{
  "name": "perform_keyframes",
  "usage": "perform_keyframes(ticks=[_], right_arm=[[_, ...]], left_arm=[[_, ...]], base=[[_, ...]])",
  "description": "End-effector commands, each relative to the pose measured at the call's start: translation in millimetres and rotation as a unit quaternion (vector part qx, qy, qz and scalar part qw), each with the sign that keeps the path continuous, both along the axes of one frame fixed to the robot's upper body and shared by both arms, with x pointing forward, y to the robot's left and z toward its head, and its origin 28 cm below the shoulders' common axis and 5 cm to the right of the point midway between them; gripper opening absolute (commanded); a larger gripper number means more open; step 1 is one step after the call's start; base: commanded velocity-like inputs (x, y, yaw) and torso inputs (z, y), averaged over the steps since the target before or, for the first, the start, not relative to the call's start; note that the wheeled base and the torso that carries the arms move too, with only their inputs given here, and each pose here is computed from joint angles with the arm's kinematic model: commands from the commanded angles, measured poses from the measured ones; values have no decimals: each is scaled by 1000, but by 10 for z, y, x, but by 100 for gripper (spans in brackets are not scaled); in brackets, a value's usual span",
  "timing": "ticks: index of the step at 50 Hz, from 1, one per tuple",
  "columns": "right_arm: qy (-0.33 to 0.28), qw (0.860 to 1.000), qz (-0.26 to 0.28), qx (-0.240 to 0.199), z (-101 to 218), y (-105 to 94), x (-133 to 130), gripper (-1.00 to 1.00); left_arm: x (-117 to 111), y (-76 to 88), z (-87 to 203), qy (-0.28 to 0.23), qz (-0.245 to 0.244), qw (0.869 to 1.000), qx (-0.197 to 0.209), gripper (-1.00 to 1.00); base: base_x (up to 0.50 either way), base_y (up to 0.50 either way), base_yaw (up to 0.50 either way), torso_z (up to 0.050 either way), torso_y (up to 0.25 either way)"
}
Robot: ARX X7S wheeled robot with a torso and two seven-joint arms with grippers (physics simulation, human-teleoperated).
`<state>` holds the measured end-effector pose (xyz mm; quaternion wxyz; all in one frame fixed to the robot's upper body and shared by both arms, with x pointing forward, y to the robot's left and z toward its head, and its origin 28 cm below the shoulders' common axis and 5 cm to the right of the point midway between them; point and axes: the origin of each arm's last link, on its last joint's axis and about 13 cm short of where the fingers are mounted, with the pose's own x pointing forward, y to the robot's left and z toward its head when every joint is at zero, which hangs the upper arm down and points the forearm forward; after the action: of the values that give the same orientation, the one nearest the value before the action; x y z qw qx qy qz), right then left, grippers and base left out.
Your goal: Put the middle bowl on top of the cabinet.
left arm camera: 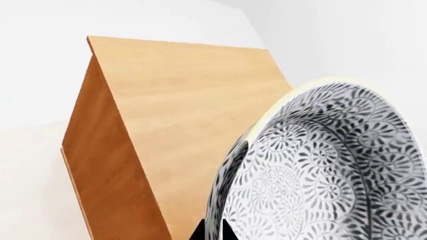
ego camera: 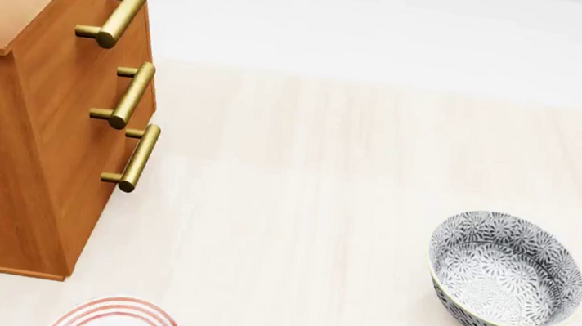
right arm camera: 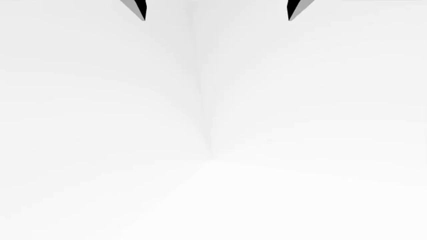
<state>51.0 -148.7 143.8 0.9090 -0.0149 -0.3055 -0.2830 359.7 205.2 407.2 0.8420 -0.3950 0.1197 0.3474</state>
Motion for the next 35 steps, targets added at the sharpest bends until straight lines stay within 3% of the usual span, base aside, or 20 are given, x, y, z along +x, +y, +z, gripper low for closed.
perform_keyframes(ticks=[1, 5, 11, 12, 25, 35], right_arm=[[1, 1000, 1, -2, 6, 10, 0, 100], [2, 1000, 0, -1, 8, 8, -8, 100], [4, 1000, 3, -5, 8, 18, -3, 100], [4, 1000, 2, -5, 7, 17, -5, 100], [5, 1000, 5, -7, 18, 43, -12, 100], [3, 1000, 4, -7, 16, 28, -18, 100]], left_arm=[[216, 249, -147, 29, 51, 998, -39, -100], [270, 291, -190, 17, 45, 997, -68, -100], [285, 359, -186, -7, 61, 996, -60, -100], [287, 387, -176, -17, 63, 995, -76, -100], [256, 487, -128, -34, 77, 994, -62, -100], [350, 495, -293, -20, 72, 995, -62, -100]], base=[[0, 0, 0, 0, 0], [0, 0, 0, 0, 0], [0, 0, 0, 0, 0], [0, 0, 0, 0, 0], [0, 0, 0, 0, 1], [0, 0, 0, 0, 0]])
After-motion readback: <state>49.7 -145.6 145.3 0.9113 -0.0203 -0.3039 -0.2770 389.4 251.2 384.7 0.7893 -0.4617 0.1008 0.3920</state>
